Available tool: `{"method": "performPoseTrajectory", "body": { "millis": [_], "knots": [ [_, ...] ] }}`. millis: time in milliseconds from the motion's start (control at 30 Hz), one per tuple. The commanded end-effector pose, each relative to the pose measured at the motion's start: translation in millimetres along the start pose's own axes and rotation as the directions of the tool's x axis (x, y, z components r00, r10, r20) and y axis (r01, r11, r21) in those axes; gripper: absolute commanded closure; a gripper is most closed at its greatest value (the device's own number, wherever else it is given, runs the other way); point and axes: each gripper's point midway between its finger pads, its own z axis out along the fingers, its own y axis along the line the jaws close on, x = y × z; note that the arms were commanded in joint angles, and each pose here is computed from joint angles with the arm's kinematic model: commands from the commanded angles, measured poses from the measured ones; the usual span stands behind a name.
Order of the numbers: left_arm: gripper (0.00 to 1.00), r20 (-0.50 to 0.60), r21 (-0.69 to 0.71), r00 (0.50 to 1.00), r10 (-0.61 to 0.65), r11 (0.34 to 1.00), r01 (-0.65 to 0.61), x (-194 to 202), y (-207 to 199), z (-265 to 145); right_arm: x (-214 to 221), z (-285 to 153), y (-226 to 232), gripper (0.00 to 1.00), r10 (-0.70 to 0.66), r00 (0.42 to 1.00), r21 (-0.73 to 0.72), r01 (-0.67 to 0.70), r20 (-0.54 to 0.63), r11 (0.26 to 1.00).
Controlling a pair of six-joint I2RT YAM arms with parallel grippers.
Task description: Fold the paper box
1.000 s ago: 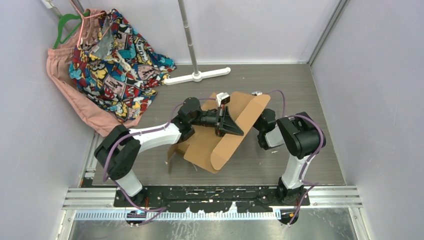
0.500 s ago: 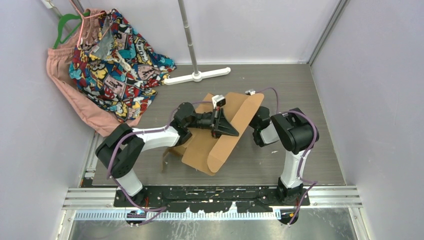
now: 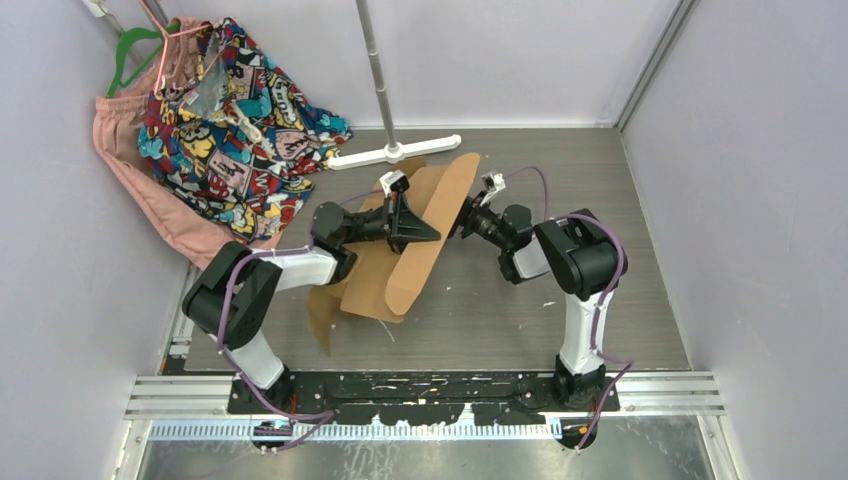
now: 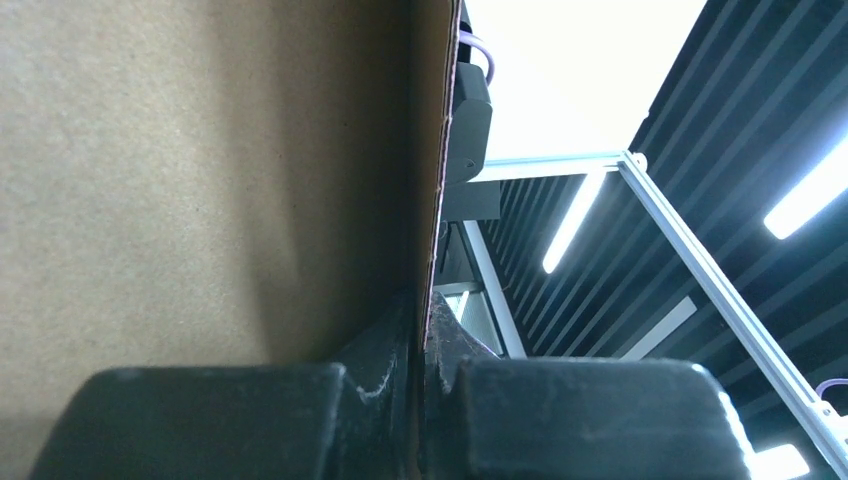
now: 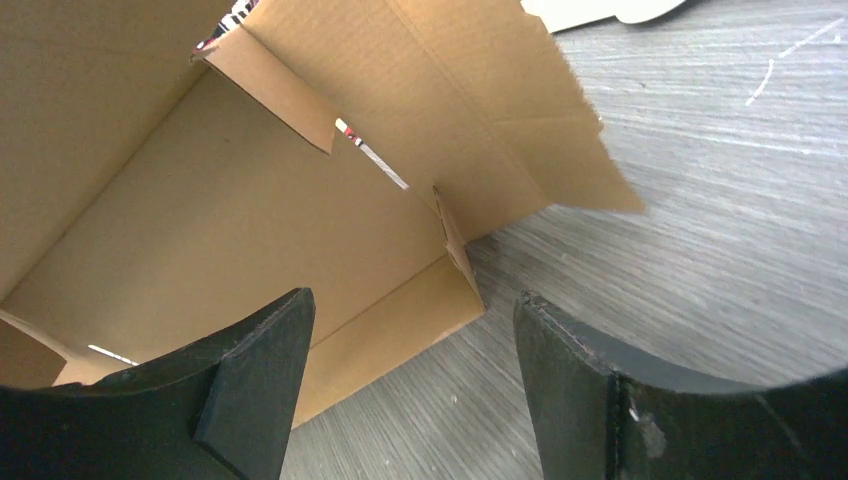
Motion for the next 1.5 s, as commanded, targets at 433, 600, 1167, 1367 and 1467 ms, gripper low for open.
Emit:
{"method": "performPoseTrajectory", "body": {
  "millis": [433,600,1167,1367,1467],
  "knots": [
    [0.94,-0.026,0.029,1.000,0.012,0.999,-0.011,9.8,-8.3,-11.8,-70.0,45.9,-16.8,0.26,0.247,0.958,-0.099,-0.234,0.145,0.967],
    [0.94,-0.028,0.024,1.000,0.006,1.000,-0.005,10.2,-6.1,-12.6,-101.8,52.2,-36.9,0.28,0.343,0.920,-0.115,-0.326,0.192,0.938],
    [0.94,-0.042,0.032,0.999,0.005,0.999,-0.003,11.2,-13.6,-10.7,-64.6,89.9,-51.4,0.29,0.440,0.898,-0.132,-0.439,-0.025,0.889],
    [0.94,-0.047,0.034,0.999,0.005,0.999,-0.004,10.8,-15.5,-9.2,-56.3,95.0,-38.3,0.45,0.442,0.892,-0.153,-0.451,-0.089,0.879],
    [0.94,-0.046,0.035,0.999,0.006,0.999,-0.004,11.0,-16.0,-9.3,-51.9,93.0,-31.8,0.49,0.442,0.890,-0.161,-0.455,-0.110,0.876]
  ]
}}
